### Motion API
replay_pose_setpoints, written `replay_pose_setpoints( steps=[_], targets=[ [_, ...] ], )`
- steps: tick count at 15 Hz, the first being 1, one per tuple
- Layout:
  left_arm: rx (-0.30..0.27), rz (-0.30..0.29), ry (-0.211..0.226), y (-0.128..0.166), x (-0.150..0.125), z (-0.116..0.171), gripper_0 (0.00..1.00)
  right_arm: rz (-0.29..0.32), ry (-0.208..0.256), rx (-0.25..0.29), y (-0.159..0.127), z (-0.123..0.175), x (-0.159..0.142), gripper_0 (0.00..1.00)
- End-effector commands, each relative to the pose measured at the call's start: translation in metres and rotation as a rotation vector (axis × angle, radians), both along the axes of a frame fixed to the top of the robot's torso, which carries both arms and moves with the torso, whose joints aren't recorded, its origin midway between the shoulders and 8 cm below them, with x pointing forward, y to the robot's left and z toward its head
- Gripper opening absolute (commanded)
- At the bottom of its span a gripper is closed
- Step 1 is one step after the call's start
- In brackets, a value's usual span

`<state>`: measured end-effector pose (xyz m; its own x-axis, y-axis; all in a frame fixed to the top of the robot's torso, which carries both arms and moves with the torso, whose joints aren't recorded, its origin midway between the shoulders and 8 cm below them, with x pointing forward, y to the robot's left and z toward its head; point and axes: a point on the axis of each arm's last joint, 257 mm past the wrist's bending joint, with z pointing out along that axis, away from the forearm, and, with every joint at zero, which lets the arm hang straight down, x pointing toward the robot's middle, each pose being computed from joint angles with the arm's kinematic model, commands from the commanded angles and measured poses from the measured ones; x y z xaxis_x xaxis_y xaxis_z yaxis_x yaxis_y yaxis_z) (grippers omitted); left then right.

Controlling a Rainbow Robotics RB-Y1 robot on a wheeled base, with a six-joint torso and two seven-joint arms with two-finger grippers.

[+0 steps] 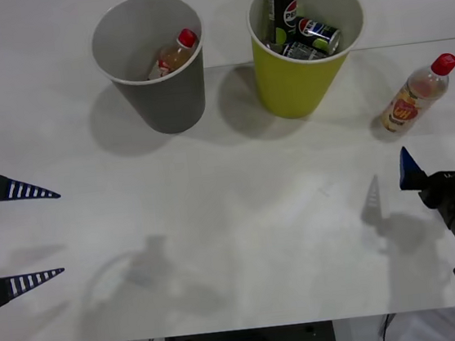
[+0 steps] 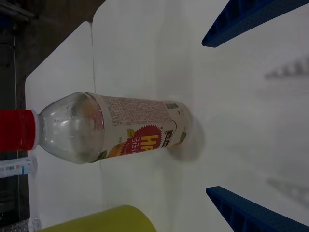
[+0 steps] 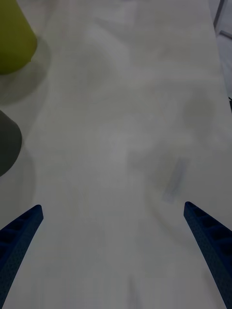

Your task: Put the can into the green bin and the plastic bottle into the gray bin

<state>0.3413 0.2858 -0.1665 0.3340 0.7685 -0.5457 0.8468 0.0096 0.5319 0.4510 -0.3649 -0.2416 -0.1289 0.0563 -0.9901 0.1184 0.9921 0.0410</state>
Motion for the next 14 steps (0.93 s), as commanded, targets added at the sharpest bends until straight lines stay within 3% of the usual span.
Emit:
replay_pose_setpoints(
  steps=[1, 14],
  targets=[
    [0.000, 0.000, 0.000, 0.000, 0.000, 0.000, 1.00, -0.017, -0.019, -0.017, -0.005, -0.001, 0.013, 1.00],
    [0.000, 0.000, 0.000, 0.000, 0.000, 0.000, 1.00, -0.077, -0.110, -0.073, -0.009, 0.008, 0.077, 1.00]
  ],
)
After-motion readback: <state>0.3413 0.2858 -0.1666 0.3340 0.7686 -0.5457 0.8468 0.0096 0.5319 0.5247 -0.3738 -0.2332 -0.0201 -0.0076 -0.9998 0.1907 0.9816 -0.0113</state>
